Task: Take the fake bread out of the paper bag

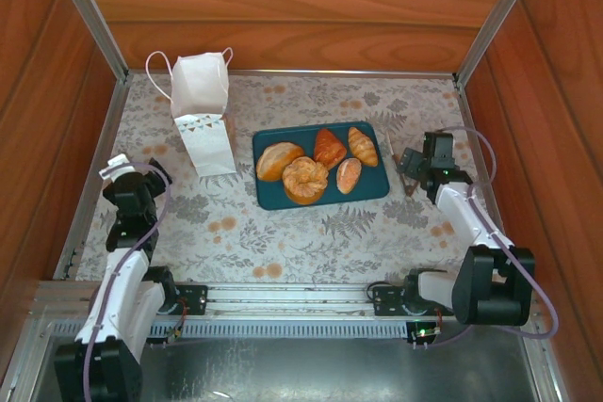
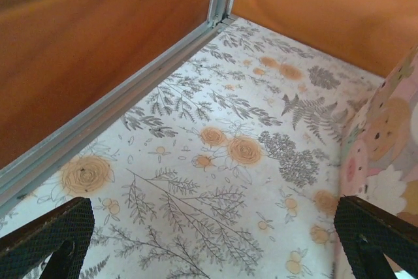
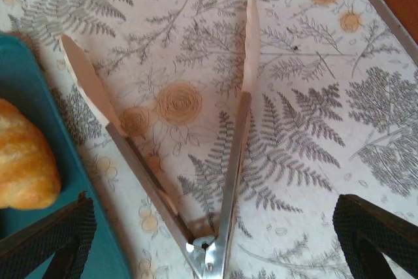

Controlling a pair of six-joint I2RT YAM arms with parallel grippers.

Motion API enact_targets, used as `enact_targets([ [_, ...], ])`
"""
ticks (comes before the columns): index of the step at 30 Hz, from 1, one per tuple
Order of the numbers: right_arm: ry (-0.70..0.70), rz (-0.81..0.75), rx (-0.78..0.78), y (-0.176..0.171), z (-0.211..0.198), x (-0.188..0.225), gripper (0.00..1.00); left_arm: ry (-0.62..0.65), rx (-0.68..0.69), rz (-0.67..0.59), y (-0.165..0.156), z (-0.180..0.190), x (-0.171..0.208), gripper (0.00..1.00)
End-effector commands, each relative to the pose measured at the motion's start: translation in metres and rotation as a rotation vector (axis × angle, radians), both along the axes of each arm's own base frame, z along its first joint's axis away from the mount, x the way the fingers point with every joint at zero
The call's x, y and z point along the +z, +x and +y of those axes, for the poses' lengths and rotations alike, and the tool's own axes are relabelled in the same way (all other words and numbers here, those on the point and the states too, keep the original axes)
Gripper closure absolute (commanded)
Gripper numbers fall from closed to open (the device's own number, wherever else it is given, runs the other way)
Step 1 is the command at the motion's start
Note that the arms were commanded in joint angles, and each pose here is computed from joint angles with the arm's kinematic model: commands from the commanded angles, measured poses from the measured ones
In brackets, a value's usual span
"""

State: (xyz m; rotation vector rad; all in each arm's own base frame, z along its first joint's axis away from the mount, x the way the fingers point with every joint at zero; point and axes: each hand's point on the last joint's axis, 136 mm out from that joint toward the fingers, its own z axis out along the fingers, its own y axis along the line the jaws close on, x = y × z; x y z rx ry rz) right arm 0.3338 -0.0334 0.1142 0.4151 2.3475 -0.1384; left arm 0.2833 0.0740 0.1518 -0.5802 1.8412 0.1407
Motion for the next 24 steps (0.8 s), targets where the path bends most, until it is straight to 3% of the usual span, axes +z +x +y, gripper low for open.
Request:
enact_targets([
  [1, -0.042, -0.196, 0.014, 0.02, -0.005, 0.018, 0.0, 0.086, -0.036, -0.074, 0.017, 0.0, 0.011, 0.0],
  [9, -0.124, -0.426, 0.135, 0.021, 0.005, 0.016, 0.0, 0.14, -0.161, -0.094, 0.039, -0.016, -0.006, 0.0],
  [24, -0.089, -0.432, 0.161, 0.042, 0.012, 0.007, 0.0, 0.138, -0.227, -0.037, 0.087, -0.024, -0.055, 0.0],
])
